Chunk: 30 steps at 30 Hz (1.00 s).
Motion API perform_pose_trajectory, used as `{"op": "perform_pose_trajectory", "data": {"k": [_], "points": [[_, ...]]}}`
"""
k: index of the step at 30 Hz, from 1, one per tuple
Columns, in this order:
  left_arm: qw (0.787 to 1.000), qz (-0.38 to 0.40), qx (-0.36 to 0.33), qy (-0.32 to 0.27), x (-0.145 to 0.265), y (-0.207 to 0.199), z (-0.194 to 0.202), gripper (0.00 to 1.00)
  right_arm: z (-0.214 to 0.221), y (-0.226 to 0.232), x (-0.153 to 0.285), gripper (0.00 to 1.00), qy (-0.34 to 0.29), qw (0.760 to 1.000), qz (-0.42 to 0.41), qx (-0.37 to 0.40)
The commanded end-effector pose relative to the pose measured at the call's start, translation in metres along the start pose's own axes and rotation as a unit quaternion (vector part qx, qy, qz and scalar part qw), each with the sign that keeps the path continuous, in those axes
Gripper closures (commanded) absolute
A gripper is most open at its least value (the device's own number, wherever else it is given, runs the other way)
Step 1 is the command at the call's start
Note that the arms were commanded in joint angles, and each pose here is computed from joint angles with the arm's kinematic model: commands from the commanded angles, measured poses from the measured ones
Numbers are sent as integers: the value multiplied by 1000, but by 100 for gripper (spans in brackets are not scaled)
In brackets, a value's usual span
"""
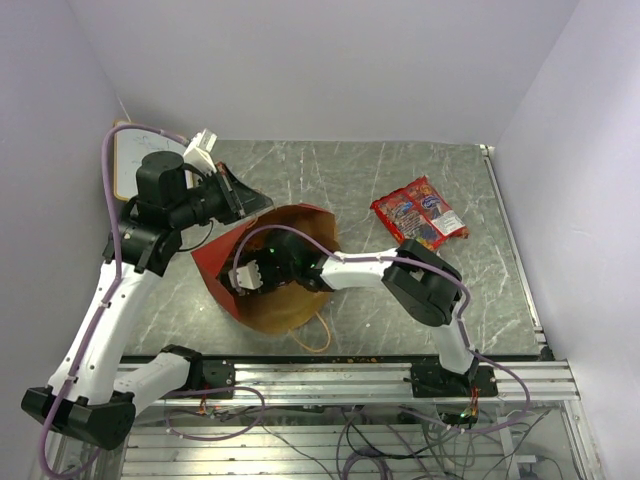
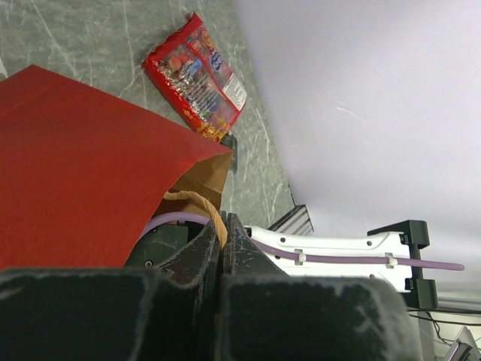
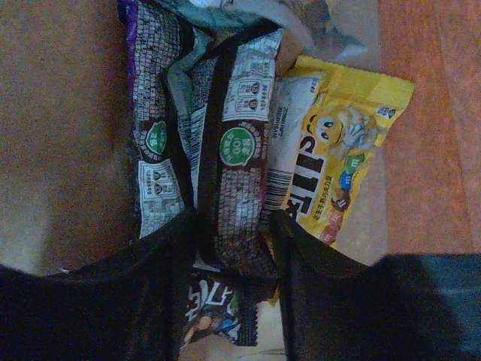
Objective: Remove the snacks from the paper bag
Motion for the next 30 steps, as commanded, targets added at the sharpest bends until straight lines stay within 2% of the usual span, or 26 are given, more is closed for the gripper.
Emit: {"op": "perform_pose_trajectory", "data": {"k": [1, 5, 11, 19, 26, 30], "points": [[1000, -7, -9, -21, 13, -9, -8, 93, 4, -6, 3, 66, 13, 999, 35, -5], [999, -29, -4, -28, 15, -5, -7, 93, -10, -11, 20, 82, -7, 999, 50, -19], [998, -48, -11, -28, 15, -3, -10, 93, -23, -19, 42, 91, -4, 998, 62, -28], [998, -45, -5, -41, 16, -3, -8, 93, -46, -18, 92, 95, -19, 996, 69, -51], [997, -54, -2, -60, 21, -3, -8, 93, -59, -16, 152, 97, 5, 991, 97, -95], [997, -42, 12, -57, 17, -2, -6, 93, -56, 0, 171, 98, -26, 989, 99, -111]]}}
Point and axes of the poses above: each gripper's point midway between its finger pads, its own x axis back along the fingers, its own y axis along the line the jaws close on, z = x × y, the point moved 7 cm from there along x, back along the fingers, and after that the axes turned 14 degrees about -x, right-handed, at the moved point
